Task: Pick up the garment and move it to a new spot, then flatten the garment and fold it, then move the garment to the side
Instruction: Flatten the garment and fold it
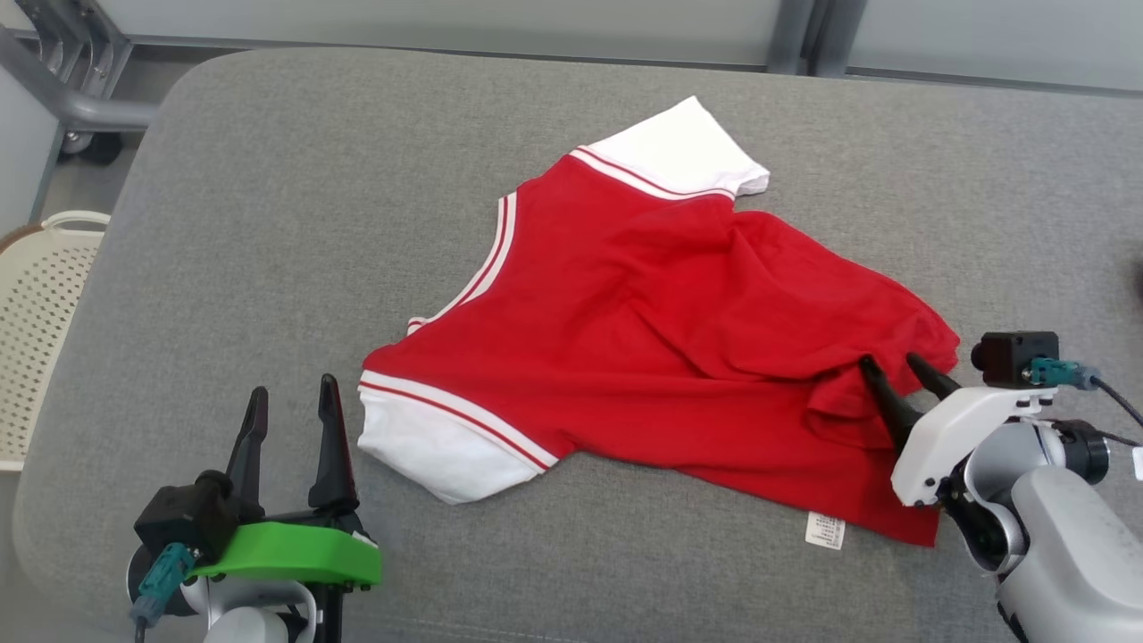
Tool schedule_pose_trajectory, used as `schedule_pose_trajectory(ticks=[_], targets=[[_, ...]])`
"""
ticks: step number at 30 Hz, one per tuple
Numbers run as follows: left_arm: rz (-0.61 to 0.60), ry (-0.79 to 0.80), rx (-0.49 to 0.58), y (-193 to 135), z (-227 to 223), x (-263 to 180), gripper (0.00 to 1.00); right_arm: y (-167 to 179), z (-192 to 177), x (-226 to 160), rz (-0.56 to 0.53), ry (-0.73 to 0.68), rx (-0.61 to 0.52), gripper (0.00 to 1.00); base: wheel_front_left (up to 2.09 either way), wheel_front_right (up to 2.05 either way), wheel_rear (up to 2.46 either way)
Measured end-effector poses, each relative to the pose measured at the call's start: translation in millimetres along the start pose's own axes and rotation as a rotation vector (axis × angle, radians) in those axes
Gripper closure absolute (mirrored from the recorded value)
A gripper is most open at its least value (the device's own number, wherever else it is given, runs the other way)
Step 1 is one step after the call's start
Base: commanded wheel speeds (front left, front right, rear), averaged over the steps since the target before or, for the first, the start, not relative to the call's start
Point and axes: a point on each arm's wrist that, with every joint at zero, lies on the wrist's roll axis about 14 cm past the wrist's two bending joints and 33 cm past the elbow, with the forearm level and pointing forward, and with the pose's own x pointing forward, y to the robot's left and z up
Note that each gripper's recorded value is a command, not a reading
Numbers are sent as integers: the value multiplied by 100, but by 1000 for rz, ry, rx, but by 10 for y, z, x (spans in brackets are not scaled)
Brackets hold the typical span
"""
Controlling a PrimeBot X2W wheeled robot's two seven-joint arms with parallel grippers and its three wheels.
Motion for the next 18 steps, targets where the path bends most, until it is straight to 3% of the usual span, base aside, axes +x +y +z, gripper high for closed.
schedule_pose_trajectory(ticks=[1,2,9,18], targets=[[3,1,0,10,0,-11,0,-40,-9,43,-8,12,-5,87,0,0,0],[8,1,0,22,0,-21,0,-76,-4,84,-15,20,-16,100,0,0,0],[48,7,5,131,-12,-68,0,-171,248,398,-22,-19,-85,100,0,0,0],[38,25,-24,23,-75,14,0,-506,951,743,-84,-107,-264,100,0,0,0]])
